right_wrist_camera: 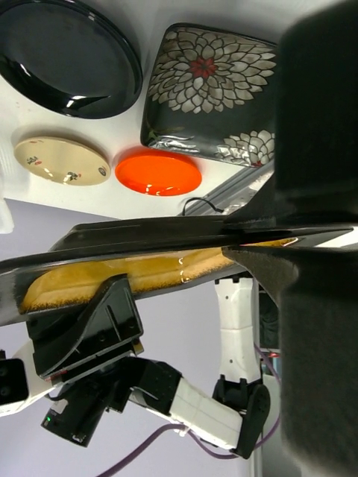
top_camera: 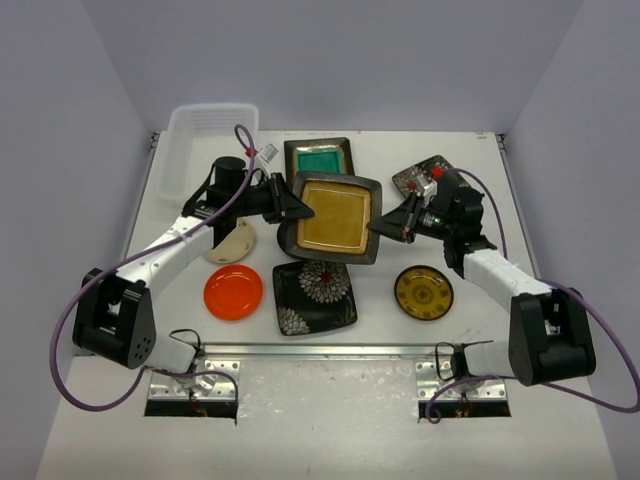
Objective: Place the plates into the plastic bin on the countertop
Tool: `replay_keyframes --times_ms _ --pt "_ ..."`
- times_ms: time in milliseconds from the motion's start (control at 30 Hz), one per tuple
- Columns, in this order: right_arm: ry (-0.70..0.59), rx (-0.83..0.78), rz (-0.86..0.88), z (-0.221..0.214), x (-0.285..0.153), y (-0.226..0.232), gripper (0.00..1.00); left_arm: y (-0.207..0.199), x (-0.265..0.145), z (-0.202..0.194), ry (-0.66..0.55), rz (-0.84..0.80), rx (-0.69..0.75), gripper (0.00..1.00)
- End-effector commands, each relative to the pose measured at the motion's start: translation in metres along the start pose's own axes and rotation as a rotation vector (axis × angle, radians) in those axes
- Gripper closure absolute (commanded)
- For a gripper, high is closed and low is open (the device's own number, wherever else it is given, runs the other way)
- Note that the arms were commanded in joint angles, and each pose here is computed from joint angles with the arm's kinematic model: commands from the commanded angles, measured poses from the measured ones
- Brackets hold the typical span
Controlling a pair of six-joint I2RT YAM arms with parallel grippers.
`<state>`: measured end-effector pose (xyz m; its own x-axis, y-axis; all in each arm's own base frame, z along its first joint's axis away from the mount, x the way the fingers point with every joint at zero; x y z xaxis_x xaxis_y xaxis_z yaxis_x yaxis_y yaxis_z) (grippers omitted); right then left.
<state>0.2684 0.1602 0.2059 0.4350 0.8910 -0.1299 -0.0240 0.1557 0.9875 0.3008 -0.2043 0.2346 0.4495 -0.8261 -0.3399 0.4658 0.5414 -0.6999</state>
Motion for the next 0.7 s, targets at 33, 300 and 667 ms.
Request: replay_keyframes --times_ms 33,300,667 --pt "0.030 -0.156 0.125 0.009 0.000 0.046 0.76 -0.028 -0.008 0.014 -0.081 -0.181 0.003 1.00" --pt "-0.005 -0.134 0.075 0.017 -0.009 0.032 0.01 -0.034 -0.049 0.067 -0.310 -0.055 -0.061 1.00" --pt "-0.257 -0.226 -0.301 0.020 -0.045 0.007 0.01 0.079 -0.178 0.137 -1.027 0.606 -0.471 1.00"
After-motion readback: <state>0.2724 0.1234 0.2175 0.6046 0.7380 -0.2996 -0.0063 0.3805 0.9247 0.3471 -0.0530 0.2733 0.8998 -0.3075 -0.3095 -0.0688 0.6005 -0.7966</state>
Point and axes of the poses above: each gripper's point midway between its finger pads, its own x axis out along the fingers, its own y axis along the line the jaws close on, z = x × y, the point moved 5 cm from there along -x, back along the fingers, and after that the axes turned 11 degrees about x, right-handed, at the moved point
